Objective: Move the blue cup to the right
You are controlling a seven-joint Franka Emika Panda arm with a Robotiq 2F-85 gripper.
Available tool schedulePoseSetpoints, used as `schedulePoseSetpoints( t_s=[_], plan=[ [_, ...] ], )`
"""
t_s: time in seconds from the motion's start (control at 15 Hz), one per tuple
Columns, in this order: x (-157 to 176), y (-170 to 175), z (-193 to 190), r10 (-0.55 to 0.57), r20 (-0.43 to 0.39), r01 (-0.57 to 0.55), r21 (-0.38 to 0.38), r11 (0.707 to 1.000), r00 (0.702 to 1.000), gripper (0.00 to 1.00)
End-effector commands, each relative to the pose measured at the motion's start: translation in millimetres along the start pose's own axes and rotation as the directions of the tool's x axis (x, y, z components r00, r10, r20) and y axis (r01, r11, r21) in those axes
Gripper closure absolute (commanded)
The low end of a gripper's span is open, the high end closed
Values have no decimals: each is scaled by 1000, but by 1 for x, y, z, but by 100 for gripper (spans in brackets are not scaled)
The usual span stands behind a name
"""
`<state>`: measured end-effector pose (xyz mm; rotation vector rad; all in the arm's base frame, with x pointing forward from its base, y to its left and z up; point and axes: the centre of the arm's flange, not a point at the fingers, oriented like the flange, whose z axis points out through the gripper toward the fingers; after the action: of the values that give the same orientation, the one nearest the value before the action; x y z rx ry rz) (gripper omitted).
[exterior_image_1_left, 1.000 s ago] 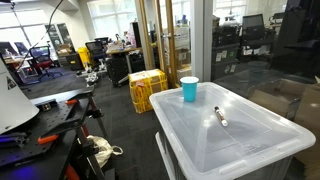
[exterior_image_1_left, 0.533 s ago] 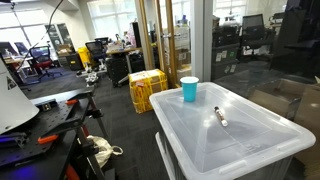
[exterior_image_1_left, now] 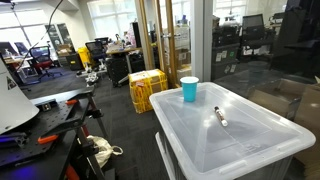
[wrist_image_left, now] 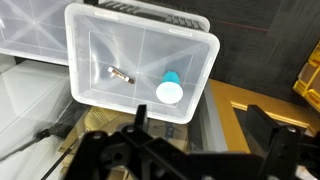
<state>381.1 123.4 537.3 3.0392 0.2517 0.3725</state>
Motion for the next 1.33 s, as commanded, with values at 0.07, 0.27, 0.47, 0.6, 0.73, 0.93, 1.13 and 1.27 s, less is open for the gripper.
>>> schedulePoseSetpoints(
  t_s=[0.07, 0.27, 0.47, 0.6, 0.73, 0.93, 1.13, 1.27],
  plan=[
    [32, 26, 39, -10, -93, 12, 23, 1000, 996, 0],
    [51, 35, 69, -6, -138, 6, 0, 1000, 990, 0],
    [64, 40, 98, -26, -151, 25, -8, 1000, 988, 0],
    [72, 45, 117, -30, -148, 29, -6, 1000, 988, 0],
    [76, 50, 132, -31, -143, 30, -5, 1000, 989, 0],
    [83, 60, 153, -13, -130, 14, 5, 1000, 991, 0],
    [89, 71, 170, -5, -106, 8, 24, 1000, 994, 0],
    [76, 66, 168, 4, -87, -2, 21, 1000, 996, 0]
  ],
)
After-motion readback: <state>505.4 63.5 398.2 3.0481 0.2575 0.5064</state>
